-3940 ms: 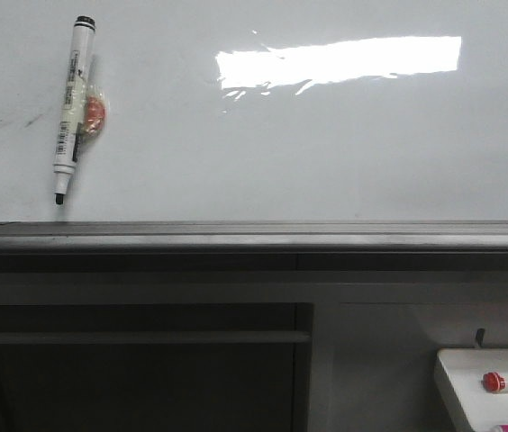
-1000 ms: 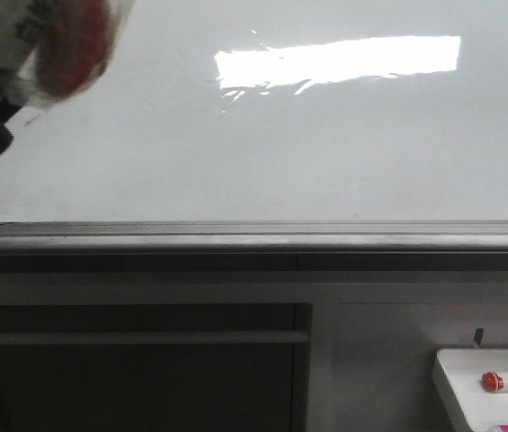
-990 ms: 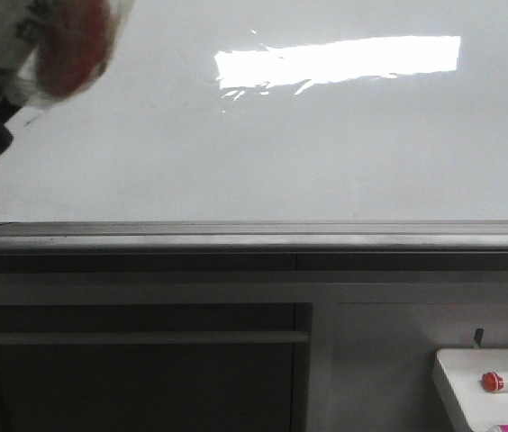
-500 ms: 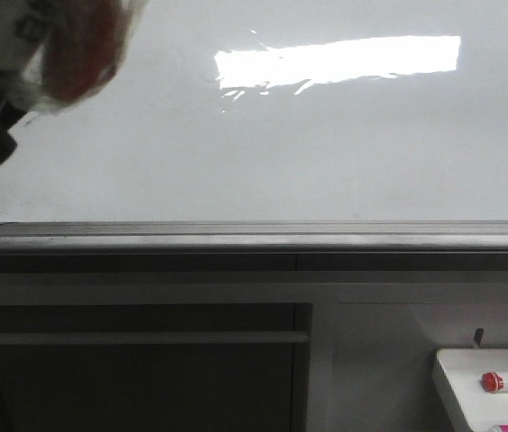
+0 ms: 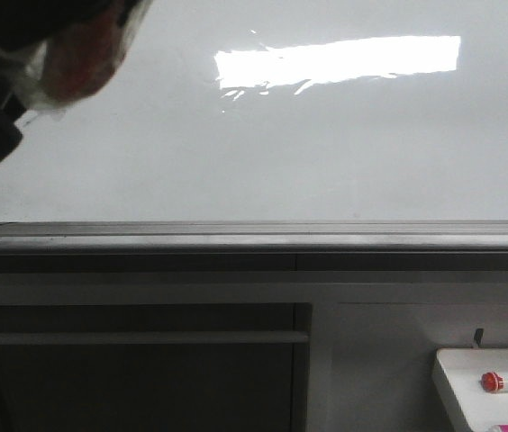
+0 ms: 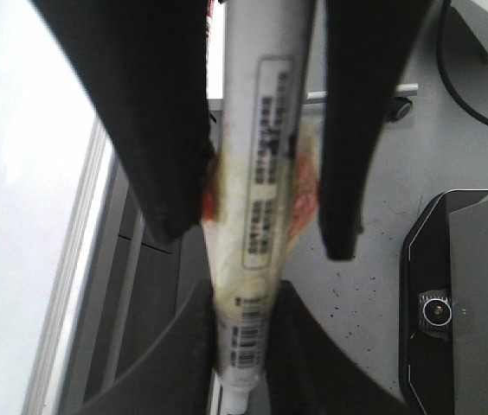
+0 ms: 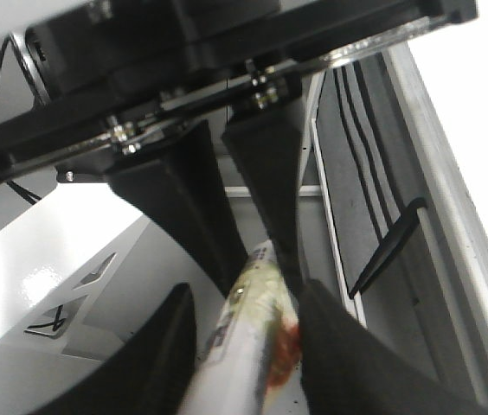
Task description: Write number 2 on whiteboard
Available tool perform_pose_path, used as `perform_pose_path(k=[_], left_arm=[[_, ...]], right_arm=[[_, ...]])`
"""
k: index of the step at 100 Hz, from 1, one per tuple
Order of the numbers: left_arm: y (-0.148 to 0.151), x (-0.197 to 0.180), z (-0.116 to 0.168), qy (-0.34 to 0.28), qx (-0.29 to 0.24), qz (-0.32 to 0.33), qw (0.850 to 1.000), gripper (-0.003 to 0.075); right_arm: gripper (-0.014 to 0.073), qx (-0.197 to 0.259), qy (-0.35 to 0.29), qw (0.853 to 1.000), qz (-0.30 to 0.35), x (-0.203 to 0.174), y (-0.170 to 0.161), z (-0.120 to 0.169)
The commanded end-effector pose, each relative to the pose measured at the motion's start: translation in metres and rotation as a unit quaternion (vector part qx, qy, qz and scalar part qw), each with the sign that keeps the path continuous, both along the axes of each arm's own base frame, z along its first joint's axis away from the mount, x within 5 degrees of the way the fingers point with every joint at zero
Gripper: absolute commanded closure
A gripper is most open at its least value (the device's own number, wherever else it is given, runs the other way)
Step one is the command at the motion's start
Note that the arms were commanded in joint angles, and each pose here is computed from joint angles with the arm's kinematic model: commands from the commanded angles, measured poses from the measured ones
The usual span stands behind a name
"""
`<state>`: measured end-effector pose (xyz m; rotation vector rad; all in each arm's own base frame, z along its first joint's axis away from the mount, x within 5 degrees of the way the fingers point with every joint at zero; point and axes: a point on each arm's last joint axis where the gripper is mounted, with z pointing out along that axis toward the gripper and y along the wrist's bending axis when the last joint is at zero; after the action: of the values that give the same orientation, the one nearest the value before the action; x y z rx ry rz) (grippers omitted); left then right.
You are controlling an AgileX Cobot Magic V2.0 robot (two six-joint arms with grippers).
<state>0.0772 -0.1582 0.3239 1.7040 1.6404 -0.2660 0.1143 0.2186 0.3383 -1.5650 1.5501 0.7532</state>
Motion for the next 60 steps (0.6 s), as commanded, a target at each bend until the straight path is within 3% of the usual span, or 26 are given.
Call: perform_pose_path(k=[1,23,60], left_arm=[[-0.0032,-0.0007,0.0184,-0.024,-0.053,-0.008,0.998,0.0741],[-0.0033,-0.0007,0.0185,-0.024,-0.054,-0.008,0.998,0.0741],[-0.0060,0.0003,0.0222,-0.034,-0.078,-0.009,0.996,0.0719]], right_arm=[[0.0398,0.041,-0.012,0.999,-0.013,0.0008,-0.0003,0.0187],[0.0417,0.041,-0.012,0.999,-0.013,0.0008,-0.0003,0.0187],[0.0668,0.048,-0.002,0.999,-0.015,0.0002,0.0002,0.0196]])
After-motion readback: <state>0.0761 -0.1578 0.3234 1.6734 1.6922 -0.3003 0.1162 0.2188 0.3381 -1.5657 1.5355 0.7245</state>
